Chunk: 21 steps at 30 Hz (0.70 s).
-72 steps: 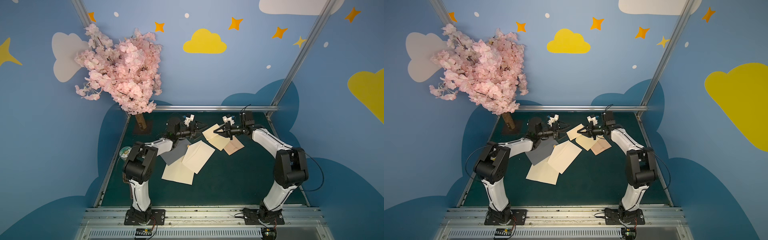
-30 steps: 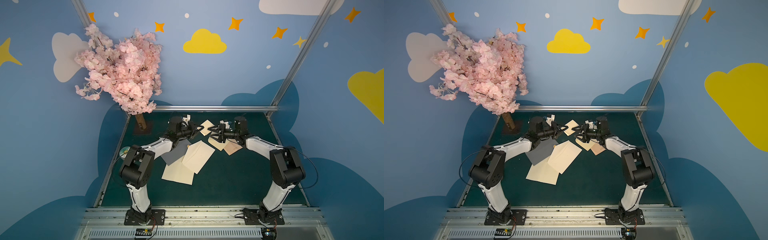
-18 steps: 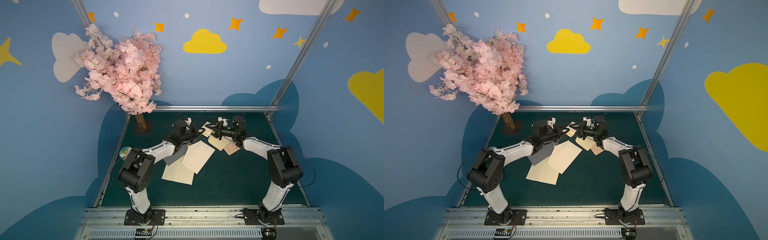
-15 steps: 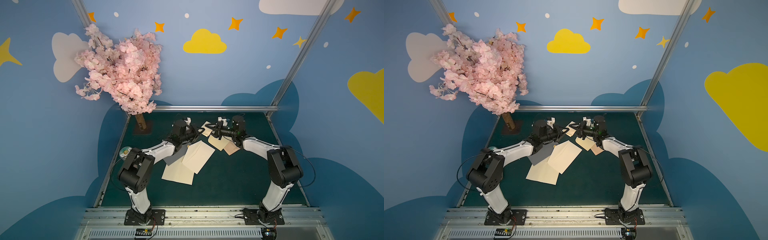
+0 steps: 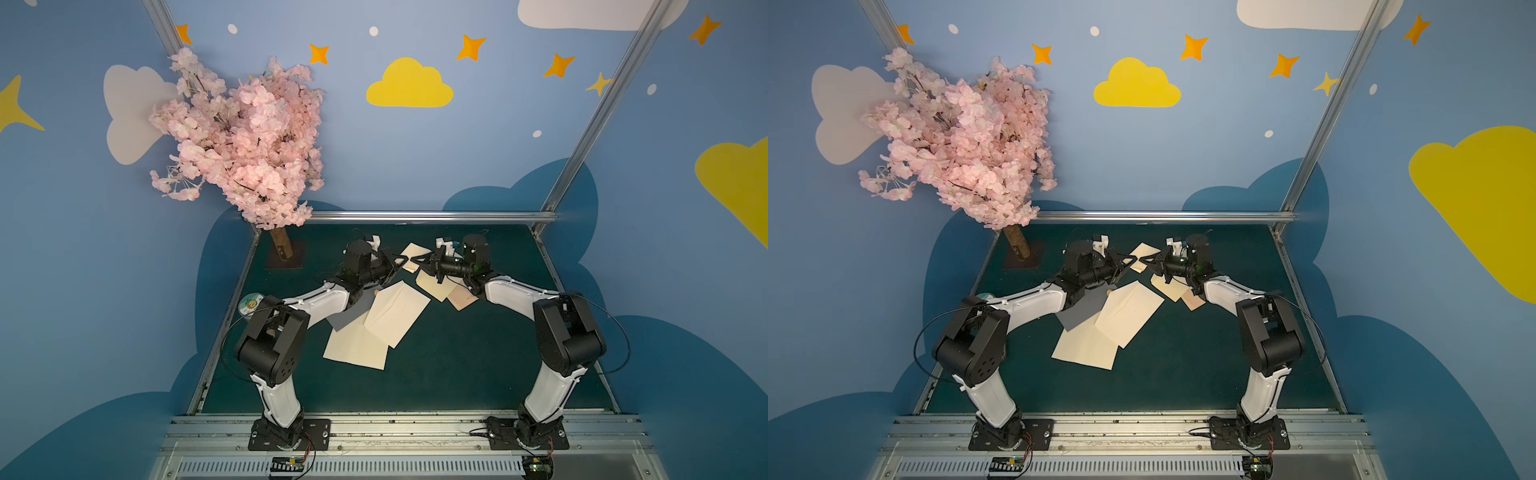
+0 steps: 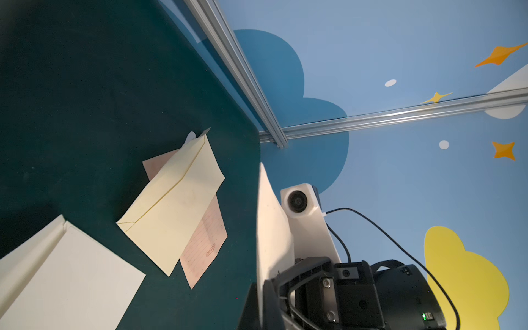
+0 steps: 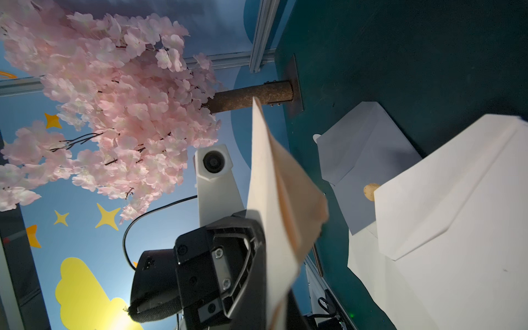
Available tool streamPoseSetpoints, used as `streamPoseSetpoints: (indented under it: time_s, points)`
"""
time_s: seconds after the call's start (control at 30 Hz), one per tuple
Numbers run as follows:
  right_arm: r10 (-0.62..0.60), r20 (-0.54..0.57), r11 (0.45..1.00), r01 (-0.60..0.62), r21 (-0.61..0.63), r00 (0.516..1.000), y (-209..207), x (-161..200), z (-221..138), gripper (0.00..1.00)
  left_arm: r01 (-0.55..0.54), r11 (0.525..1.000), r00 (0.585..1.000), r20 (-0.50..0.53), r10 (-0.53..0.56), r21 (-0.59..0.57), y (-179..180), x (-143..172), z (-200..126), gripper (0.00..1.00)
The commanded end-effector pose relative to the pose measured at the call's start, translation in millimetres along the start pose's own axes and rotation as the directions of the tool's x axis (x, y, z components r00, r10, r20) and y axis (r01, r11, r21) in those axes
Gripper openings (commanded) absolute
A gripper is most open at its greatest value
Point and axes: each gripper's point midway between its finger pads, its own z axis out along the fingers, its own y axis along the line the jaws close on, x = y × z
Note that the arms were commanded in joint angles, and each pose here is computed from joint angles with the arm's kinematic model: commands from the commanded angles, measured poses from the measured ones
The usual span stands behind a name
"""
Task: Fold the letter paper in half and place it into the envelope
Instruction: Fold the letter paper at the center of the board.
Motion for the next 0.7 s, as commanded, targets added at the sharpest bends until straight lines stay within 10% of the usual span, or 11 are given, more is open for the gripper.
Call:
streamPoseSetpoints:
  time_s: [0.0, 0.13, 0.37, 0.67]
  points:
    - [-0.047, -0.019, 0.999, 0.047, 0.015, 0.999, 11, 5, -8, 0.0, -0.014, 0.999, 0.997, -0.078, 0.011, -0.039, -2, 8, -3, 0.3]
    - [-0.077, -0.063, 0.993, 0.082, 0.081, 0.995, 17, 14, -18, 0.0, -0.047, 0.972, 0.985, -0.171, 0.007, -0.231, 19, 21, -22, 1.0]
    - [-0.043, -0.184, 0.978, 0.08, 0.195, 0.982, 1, 41, -20, 0.0, -0.165, 0.845, 0.963, -0.269, 0.026, -0.509, 62, 38, -62, 1.0]
    - [-0.214, -0.339, 0.923, 0.303, 0.238, 0.916, 14, 47, -8, 0.0, -0.377, 0.765, 0.908, -0.37, 0.195, -0.522, 95, 24, -68, 1.0]
